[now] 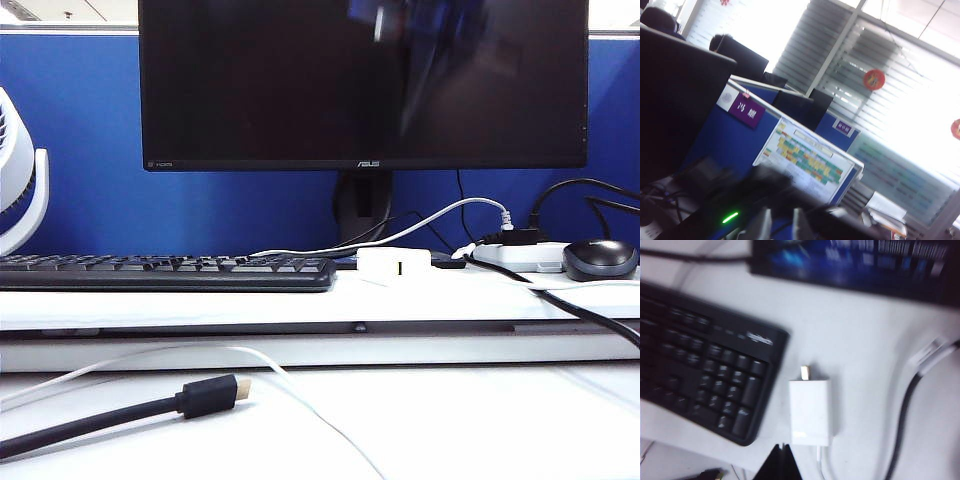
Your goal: Pick up the Type-C charging cable and the charging base, insert one end of the Type-C charger into the corresponding slot on the base, and finally place the plugged-in charger back on the table.
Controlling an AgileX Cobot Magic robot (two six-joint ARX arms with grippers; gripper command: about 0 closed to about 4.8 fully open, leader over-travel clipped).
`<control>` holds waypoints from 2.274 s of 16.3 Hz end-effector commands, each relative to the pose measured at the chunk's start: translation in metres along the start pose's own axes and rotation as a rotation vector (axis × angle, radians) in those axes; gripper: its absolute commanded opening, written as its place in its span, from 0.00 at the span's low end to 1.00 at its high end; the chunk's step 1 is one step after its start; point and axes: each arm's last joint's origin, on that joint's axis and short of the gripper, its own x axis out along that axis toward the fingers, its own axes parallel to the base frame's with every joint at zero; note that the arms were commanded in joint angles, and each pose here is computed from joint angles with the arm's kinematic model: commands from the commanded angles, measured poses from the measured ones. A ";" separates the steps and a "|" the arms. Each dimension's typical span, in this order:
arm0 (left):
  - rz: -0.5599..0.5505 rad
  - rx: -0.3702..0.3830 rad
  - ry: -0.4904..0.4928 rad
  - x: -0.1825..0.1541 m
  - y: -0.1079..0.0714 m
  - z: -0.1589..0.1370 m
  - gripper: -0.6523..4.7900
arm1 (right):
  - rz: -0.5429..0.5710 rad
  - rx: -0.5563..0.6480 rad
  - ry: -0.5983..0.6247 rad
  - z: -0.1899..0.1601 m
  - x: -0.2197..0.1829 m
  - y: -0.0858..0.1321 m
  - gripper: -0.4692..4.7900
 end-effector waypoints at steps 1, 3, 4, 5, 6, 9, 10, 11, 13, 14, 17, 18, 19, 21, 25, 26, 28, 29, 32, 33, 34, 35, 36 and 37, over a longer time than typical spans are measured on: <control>0.017 0.129 -0.045 -0.020 -0.023 0.005 0.26 | 0.036 -0.196 -0.199 -0.020 -0.085 0.010 0.07; 0.095 0.241 -0.061 -0.038 -0.037 0.004 0.26 | 0.061 -0.237 -0.373 -0.051 -0.154 0.013 0.08; 0.128 0.268 -0.062 -0.045 -0.041 0.002 0.26 | 0.066 -0.264 -0.432 -0.062 -0.174 0.013 0.08; 0.186 0.289 -0.062 -0.056 -0.049 0.000 0.26 | 0.057 -0.316 -0.517 -0.081 -0.203 0.013 0.08; 0.262 0.350 -0.048 -0.078 -0.064 -0.006 0.26 | 0.025 -0.368 -0.605 -0.108 -0.234 0.010 0.08; 0.428 0.371 -0.063 -0.132 -0.098 -0.024 0.26 | 0.033 -0.392 -0.764 -0.155 -0.253 0.001 0.08; 0.489 0.389 -0.069 -0.150 -0.108 -0.031 0.26 | 0.039 -0.397 -0.817 -0.165 -0.245 -0.003 0.08; 0.533 0.409 -0.069 -0.163 -0.115 -0.038 0.26 | 0.042 -0.400 -0.852 -0.172 -0.234 -0.007 0.08; 0.615 0.416 -0.058 -0.192 -0.128 -0.054 0.26 | 0.055 -0.398 -0.936 -0.190 -0.191 -0.018 0.08; 0.657 0.424 -0.050 -0.206 -0.134 -0.063 0.26 | 0.053 -0.387 -0.969 -0.204 -0.156 -0.028 0.08; 0.678 0.430 -0.044 -0.220 -0.134 -0.080 0.26 | -0.005 -0.339 -0.975 -0.236 -0.080 -0.050 0.08; 0.702 0.432 -0.037 -0.223 -0.130 -0.087 0.26 | -0.027 -0.327 -0.959 -0.249 -0.056 -0.058 0.08; 0.724 0.427 -0.030 -0.224 -0.125 -0.094 0.26 | -0.051 -0.307 -0.942 -0.260 -0.039 -0.064 0.08; 0.753 0.419 -0.012 -0.219 -0.107 -0.110 0.26 | -0.112 -0.257 -0.913 -0.284 -0.011 -0.077 0.08; 0.766 0.402 0.034 -0.181 -0.044 -0.143 0.26 | -0.173 -0.233 -0.873 -0.315 0.022 -0.092 0.08; 0.762 0.405 0.023 -0.171 -0.026 -0.153 0.26 | -0.200 -0.224 -0.849 -0.320 0.027 -0.095 0.08; 0.744 0.386 -0.041 -0.154 0.006 -0.174 0.26 | -0.242 -0.209 -0.796 -0.329 0.034 -0.099 0.08; 0.732 0.391 -0.072 -0.147 0.022 -0.186 0.26 | -0.240 -0.210 -0.800 -0.330 0.035 -0.099 0.08; 0.780 0.397 -0.095 -0.142 0.060 -0.225 0.26 | -0.239 -0.210 -0.803 -0.330 0.034 -0.099 0.08; 0.847 0.360 0.007 -0.146 0.085 -0.262 0.26 | -0.239 -0.210 -0.803 -0.330 0.034 -0.099 0.08; 0.880 0.347 0.045 -0.148 0.094 -0.276 0.26 | -0.239 -0.210 -0.804 -0.330 0.034 -0.099 0.08; 0.926 0.338 0.077 -0.152 0.102 -0.289 0.26 | -0.239 -0.210 -0.803 -0.330 0.034 -0.099 0.08; 0.952 0.344 0.095 -0.154 0.106 -0.297 0.26 | -0.239 -0.210 -0.803 -0.330 0.034 -0.099 0.08; 0.958 0.358 0.101 -0.155 0.108 -0.301 0.26 | -0.240 -0.209 -0.804 -0.330 0.034 -0.099 0.08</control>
